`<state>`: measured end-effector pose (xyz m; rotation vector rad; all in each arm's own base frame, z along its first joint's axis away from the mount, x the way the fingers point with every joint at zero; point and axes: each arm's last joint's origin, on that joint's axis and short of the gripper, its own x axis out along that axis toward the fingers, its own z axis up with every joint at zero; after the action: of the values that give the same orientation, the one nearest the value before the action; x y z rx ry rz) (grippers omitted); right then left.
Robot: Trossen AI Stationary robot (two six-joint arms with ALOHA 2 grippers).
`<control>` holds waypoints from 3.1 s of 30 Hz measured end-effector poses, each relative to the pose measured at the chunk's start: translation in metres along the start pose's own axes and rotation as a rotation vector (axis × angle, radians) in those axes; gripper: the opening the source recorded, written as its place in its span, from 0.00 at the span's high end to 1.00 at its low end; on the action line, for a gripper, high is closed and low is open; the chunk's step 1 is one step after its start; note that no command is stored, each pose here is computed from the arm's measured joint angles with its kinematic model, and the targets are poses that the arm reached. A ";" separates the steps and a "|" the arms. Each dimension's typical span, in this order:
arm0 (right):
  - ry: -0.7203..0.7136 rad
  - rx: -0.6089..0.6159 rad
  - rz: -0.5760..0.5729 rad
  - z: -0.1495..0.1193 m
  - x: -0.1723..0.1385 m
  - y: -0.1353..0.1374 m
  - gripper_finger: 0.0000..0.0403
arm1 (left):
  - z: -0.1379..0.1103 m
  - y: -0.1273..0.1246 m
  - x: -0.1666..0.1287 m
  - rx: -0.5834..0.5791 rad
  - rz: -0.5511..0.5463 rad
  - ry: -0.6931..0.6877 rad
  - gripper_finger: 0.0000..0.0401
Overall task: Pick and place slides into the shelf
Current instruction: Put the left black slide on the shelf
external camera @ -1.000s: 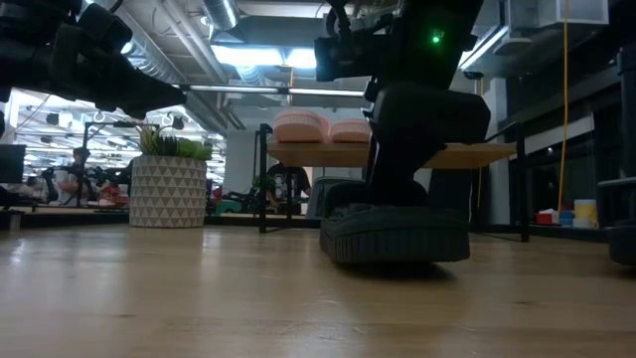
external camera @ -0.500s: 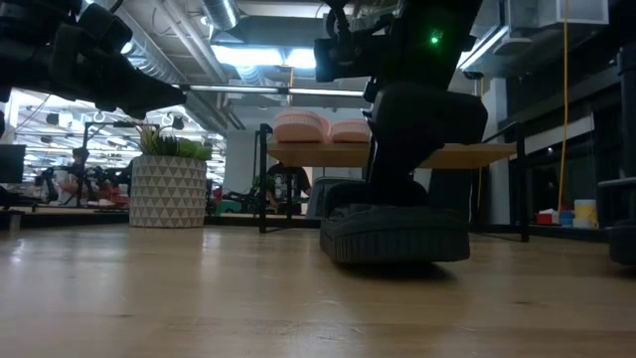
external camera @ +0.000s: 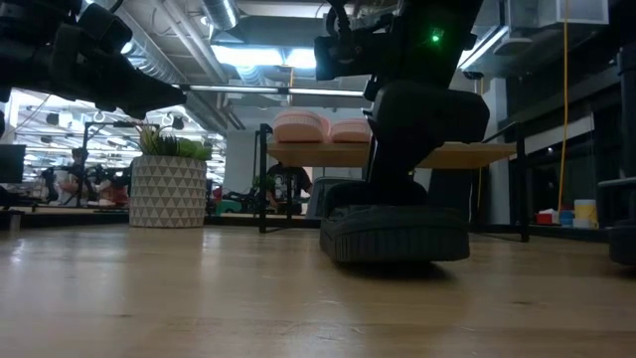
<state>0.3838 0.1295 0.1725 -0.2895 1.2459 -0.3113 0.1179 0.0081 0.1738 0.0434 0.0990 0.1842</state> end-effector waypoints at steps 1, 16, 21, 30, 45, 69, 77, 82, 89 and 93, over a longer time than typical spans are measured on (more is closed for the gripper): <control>0.000 0.000 0.000 0.000 0.000 0.000 0.78 | 0.000 0.000 0.000 0.000 0.000 0.000 0.81; 0.018 0.002 -0.006 0.008 -0.010 -0.008 0.97 | 0.000 0.000 0.000 0.000 0.000 0.000 0.81; 0.011 0.015 -0.004 0.018 -0.022 -0.017 0.97 | 0.000 0.000 0.000 0.000 0.000 0.000 0.81; 0.032 0.010 -0.013 0.026 -0.041 -0.027 0.97 | 0.000 0.000 0.000 0.000 0.000 0.000 0.81; 0.038 0.009 -0.144 0.034 -0.086 -0.052 0.97 | 0.000 0.000 0.000 -0.001 0.000 0.000 0.81; -0.049 0.006 -0.223 0.034 -0.147 -0.087 0.97 | -0.001 0.000 0.000 0.000 0.000 0.009 0.81; -0.088 0.044 -0.257 0.032 -0.161 -0.111 0.97 | -0.002 0.000 0.000 0.000 -0.001 0.013 0.81; -0.110 0.103 -0.256 0.028 -0.170 -0.123 0.97 | -0.002 0.000 0.000 0.000 -0.001 0.017 0.81; -0.063 0.197 -0.304 0.002 -0.157 -0.118 0.97 | -0.002 0.000 0.000 0.000 -0.001 0.023 0.81; -0.068 0.223 -0.299 -0.018 -0.141 -0.105 0.97 | -0.003 0.000 0.000 0.000 -0.001 0.026 0.81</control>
<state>0.3185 0.0864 0.3310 -0.2918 1.0888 -0.6874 0.1176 0.0081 0.1710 0.0408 0.1245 0.1837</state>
